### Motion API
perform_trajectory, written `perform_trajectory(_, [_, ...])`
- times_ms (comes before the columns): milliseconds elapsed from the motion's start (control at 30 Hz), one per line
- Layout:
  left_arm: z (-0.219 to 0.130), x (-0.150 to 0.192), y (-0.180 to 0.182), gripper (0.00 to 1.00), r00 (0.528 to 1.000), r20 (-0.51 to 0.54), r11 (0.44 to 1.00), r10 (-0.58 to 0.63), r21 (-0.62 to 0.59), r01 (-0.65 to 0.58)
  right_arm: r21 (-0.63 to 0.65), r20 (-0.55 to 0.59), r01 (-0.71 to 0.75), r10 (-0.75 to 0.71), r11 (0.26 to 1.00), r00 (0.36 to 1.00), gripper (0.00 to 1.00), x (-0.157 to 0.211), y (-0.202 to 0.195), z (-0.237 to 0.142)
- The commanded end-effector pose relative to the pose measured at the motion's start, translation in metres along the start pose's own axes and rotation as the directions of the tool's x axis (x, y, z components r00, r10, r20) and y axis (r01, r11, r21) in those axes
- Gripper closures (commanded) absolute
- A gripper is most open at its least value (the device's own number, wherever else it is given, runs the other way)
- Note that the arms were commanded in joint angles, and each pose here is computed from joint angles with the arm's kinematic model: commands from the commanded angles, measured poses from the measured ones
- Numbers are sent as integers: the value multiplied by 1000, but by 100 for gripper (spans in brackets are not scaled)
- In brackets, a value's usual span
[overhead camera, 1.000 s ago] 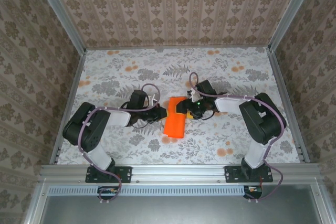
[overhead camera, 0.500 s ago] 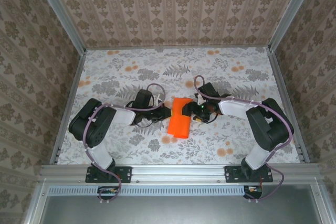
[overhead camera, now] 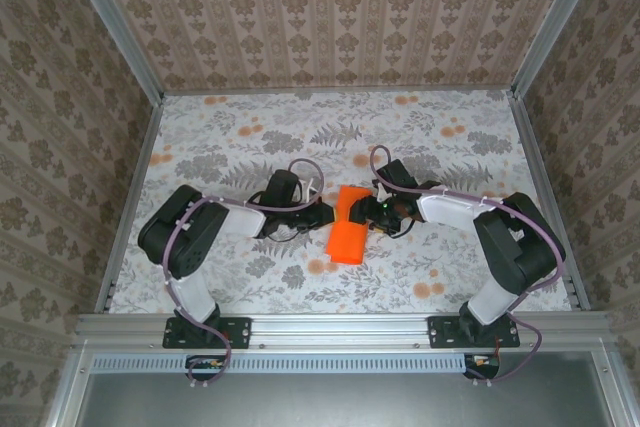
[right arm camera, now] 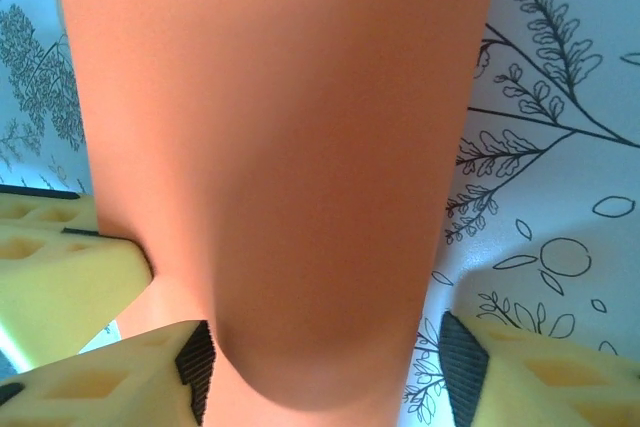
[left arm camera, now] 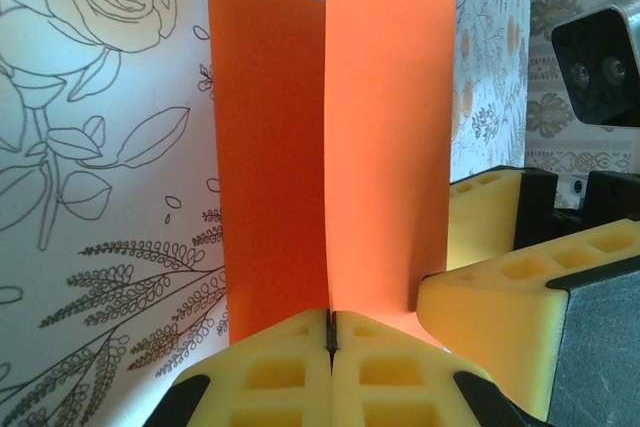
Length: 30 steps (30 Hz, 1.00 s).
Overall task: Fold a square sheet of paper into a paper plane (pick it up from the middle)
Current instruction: Fold the square sheet of paper in half at the center of the table, then hold the square sheet of paper at the center of the table.
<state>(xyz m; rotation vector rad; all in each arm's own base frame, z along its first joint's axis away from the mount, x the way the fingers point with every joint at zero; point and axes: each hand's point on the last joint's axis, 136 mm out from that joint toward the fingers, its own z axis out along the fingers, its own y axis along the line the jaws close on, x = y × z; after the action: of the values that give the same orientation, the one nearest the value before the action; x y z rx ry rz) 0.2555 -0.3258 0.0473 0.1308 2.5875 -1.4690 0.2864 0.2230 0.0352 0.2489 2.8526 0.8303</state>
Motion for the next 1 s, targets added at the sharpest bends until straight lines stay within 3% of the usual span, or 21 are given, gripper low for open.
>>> perform_trajectory(0, [5, -4, -3, 92, 1000, 7, 1000, -8, -4, 8, 76, -32, -26, 29, 997, 999, 42, 9, -18, 7])
perform_trajectory(267, [-11, -13, -3, 65, 998, 67, 997, -9, -70, 14, 201, -76, -19, 34, 979, 997, 53, 19, -47, 16])
perform_trajectory(567, [-62, -35, -4, 42, 982, 186, 985, 39, -173, -6, 272, -150, 27, 15, 962, 989, 53, 32, -69, 26])
perform_trajectory(867, [-91, -42, 7, 1, 964, 247, 964, 101, -263, -34, 354, -196, 37, 35, 935, 980, 51, 42, -96, 40])
perform_trajectory(967, [-93, -45, 7, 0, 962, 248, 964, 114, -260, -48, 372, -212, 37, 46, 927, 976, 51, 46, -103, 45])
